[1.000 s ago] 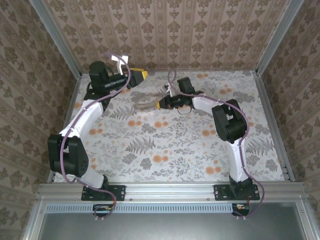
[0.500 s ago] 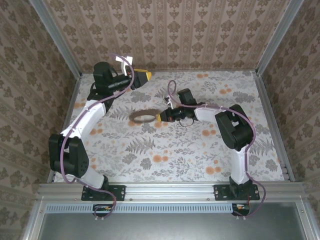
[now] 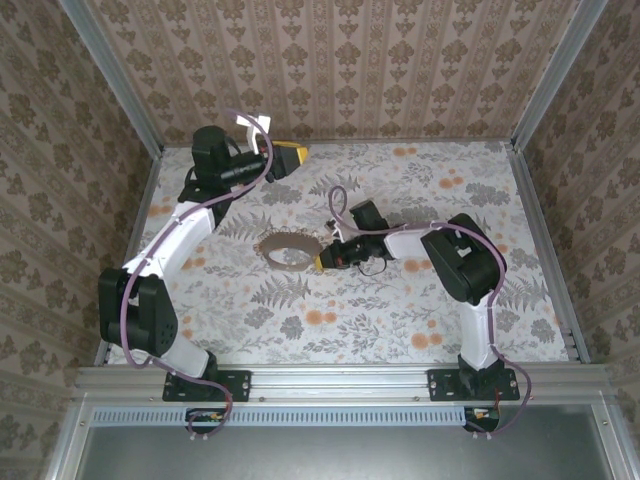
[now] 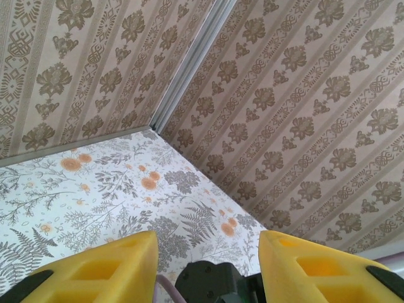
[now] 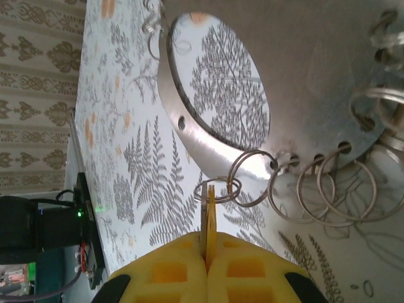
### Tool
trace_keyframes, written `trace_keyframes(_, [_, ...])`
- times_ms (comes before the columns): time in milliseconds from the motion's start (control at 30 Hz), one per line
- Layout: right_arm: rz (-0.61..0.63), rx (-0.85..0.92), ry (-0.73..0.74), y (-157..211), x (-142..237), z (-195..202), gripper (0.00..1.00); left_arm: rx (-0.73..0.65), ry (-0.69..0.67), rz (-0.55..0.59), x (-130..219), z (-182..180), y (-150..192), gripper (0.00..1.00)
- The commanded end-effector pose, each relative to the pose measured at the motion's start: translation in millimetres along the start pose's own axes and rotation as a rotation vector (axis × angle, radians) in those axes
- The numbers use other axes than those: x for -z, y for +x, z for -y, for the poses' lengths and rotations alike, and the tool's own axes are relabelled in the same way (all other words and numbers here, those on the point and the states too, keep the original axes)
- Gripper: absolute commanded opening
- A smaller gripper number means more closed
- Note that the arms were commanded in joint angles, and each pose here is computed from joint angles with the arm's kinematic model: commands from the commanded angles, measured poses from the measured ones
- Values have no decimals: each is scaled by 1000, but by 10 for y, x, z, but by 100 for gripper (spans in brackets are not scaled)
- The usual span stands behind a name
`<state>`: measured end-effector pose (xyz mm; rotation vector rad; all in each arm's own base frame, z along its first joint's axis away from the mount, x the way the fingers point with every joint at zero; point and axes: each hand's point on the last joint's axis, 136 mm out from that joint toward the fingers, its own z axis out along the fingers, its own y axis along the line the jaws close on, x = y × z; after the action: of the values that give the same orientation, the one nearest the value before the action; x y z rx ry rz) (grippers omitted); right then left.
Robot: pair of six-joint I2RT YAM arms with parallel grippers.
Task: Put the keys on the keyring
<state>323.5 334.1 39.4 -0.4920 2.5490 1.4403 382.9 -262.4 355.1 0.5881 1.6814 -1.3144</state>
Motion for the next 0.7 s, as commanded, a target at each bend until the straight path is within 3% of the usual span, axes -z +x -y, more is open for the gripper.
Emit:
trace_keyframes(0, [27, 30, -20, 5, 70, -166, 0, -22, 13, 19, 50, 154, -64, 46])
trace_keyframes(33, [25, 29, -21, 45, 82, -183, 3, -25, 12, 19, 55, 156, -70, 46])
trace_keyframes(133, [16, 44, -34, 172, 148, -321, 27, -23, 12, 18, 48, 154, -62, 47])
trace_keyframes(200, [7, 67, -46, 266, 223, -453, 38, -26, 14, 18, 49, 164, -68, 48])
trace_keyframes(400, [10, 120, 6, 456, 536, -608, 54, -27, 17, 23, 34, 174, -71, 57])
trace_keyframes(500, [55, 126, 31, 417, 735, -637, 65, -27, 4, 31, 54, 179, -77, 78])
trace_keyframes(567, [104, 131, 47, 334, 907, -661, 71, -33, -19, 44, 90, 164, -83, 100])
trace_keyframes(667, [194, 143, 95, 175, 1228, -679, 87, -30, -74, 68, 176, 118, -100, 100])
